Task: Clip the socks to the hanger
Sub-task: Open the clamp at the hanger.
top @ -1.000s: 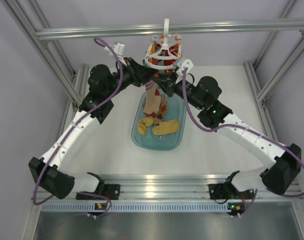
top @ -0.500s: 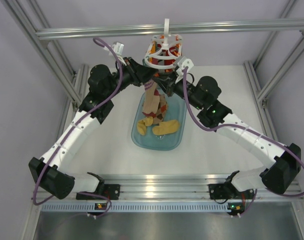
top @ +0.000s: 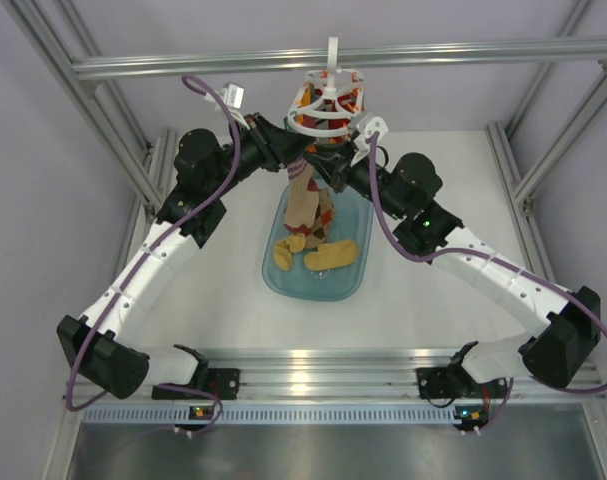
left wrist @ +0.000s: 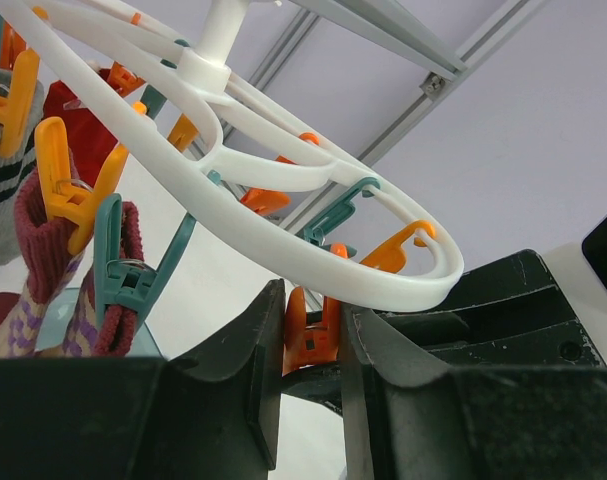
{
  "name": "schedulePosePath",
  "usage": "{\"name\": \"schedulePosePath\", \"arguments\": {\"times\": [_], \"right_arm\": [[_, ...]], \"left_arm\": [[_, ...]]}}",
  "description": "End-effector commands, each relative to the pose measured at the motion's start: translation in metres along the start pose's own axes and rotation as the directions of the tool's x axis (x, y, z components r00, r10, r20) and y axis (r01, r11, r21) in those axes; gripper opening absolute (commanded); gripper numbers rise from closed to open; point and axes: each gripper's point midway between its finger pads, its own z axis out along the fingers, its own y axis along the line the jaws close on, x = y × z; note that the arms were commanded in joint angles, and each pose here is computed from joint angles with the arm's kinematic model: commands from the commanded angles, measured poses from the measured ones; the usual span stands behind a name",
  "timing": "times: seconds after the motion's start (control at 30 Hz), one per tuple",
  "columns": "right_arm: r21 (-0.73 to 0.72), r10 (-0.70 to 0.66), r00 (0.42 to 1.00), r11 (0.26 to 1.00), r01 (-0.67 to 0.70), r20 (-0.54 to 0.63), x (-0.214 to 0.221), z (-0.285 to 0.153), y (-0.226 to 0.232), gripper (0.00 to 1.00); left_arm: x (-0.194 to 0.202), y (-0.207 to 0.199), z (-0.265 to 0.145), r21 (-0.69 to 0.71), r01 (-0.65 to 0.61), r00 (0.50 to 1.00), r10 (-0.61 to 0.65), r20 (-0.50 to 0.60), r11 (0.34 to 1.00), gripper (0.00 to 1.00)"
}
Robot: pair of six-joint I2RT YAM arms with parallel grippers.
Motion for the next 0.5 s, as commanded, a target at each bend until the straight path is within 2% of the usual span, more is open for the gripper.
{"name": "schedulePosePath", "arguments": {"times": [0.0, 0.23, 0.47], "right_arm": [[-0.006, -0.022, 0.999, 1.0, 0.022, 0.027, -0.009, -0.007, 0.0, 0.0], [-0.017, -0.022, 0.999, 1.0, 0.023, 0.023, -0.007, -0.011, 0.003, 0.0], [-0.022, -0.023, 1.0, 0.999, 0.023, 0.018, -0.005, -0.012, 0.004, 0.0]], "left_arm": [[-0.051, -0.007, -0.011, -0.022, -0.006, 0.986, 0.009, 0.167, 1.0, 0.28], [-0.056, -0.008, -0.012, -0.027, -0.039, 0.983, 0.043, 0.181, 0.999, 0.39], [-0.064, -0.01, -0.013, -0.027, -0.056, 0.978, 0.061, 0.201, 0.998, 0.4]]}}
